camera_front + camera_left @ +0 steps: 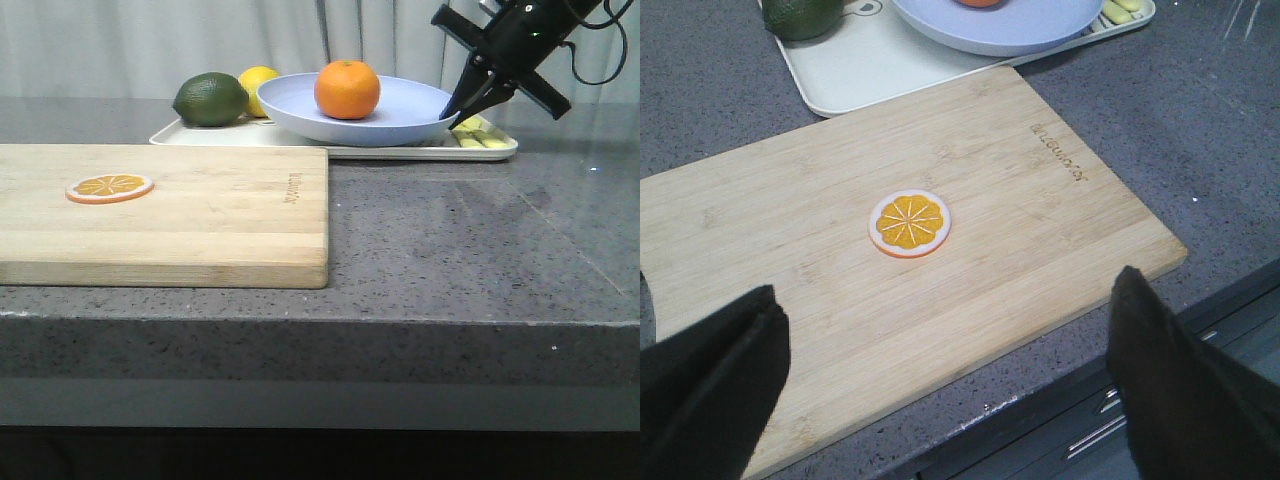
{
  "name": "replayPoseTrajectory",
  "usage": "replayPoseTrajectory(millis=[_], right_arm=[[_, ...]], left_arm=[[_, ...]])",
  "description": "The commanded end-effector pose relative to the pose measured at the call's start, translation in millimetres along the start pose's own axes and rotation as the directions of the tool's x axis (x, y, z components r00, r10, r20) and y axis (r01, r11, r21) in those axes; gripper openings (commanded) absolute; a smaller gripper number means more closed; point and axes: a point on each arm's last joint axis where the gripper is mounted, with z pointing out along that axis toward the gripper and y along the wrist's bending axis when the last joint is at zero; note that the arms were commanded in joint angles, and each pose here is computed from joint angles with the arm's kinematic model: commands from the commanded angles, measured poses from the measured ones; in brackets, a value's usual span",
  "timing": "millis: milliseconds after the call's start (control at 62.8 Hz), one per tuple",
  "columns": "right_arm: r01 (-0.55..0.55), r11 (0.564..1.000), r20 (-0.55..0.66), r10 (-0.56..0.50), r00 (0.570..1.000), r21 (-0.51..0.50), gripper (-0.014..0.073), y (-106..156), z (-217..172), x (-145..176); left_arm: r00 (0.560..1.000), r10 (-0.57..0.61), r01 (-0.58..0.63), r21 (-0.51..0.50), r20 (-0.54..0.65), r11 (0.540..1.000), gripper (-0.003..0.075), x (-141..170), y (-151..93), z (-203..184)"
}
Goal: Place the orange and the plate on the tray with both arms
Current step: 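Lift the plate with the right gripper and lower it onto the white tray, then open the right gripper and raise it away from the plate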
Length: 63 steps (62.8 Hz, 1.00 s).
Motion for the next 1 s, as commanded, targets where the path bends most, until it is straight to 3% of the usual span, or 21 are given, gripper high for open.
replayPoseTrajectory(millis=[0, 143, 334, 525, 844, 987], right_arm=[[0.054, 0.996, 0.100, -0.047, 0.994, -0.068, -0.0115, 30.5, -43.8, -3.3], [0.054, 0.996, 0.112, -0.046, 0.993, -0.071, -0.0096, 30.7, -43.9, -4.3], [0.054, 0.996, 0.136, -0.044, 0.990, -0.075, 0.0137, 31.2, -44.2, -6.5], [0.055, 0.995, 0.161, -0.041, 0.986, -0.080, 0.0275, 31.8, -44.6, -8.8], [0.084, 0.993, 0.171, -0.069, 0.983, -0.082, 0.0302, 41.2, -59.7, -7.1], [0.135, 0.991, 0.188, -0.129, 0.974, -0.023, 0.0302, 50.5, -85.6, -1.4]], left_arm=[[0.995, -0.006, 0.005, 0.005, 0.099, 1.000, 0.0618, -13.3, 0.1, -5.7], [0.995, -0.006, 0.005, 0.005, 0.099, 1.000, 0.0618, -13.3, 0.1, -5.7], [0.996, -0.006, 0.005, 0.004, 0.094, 1.000, 0.0618, -12.9, 0.1, -5.7], [0.996, -0.006, 0.005, 0.004, 0.093, 1.000, 0.0618, -12.8, 0.1, -5.7], [0.996, -0.006, 0.005, 0.004, 0.093, 1.000, 0.0618, -12.8, 0.1, -5.7], [0.996, -0.006, 0.005, 0.004, 0.093, 1.000, 0.0618, -12.8, 0.1, -5.7]])
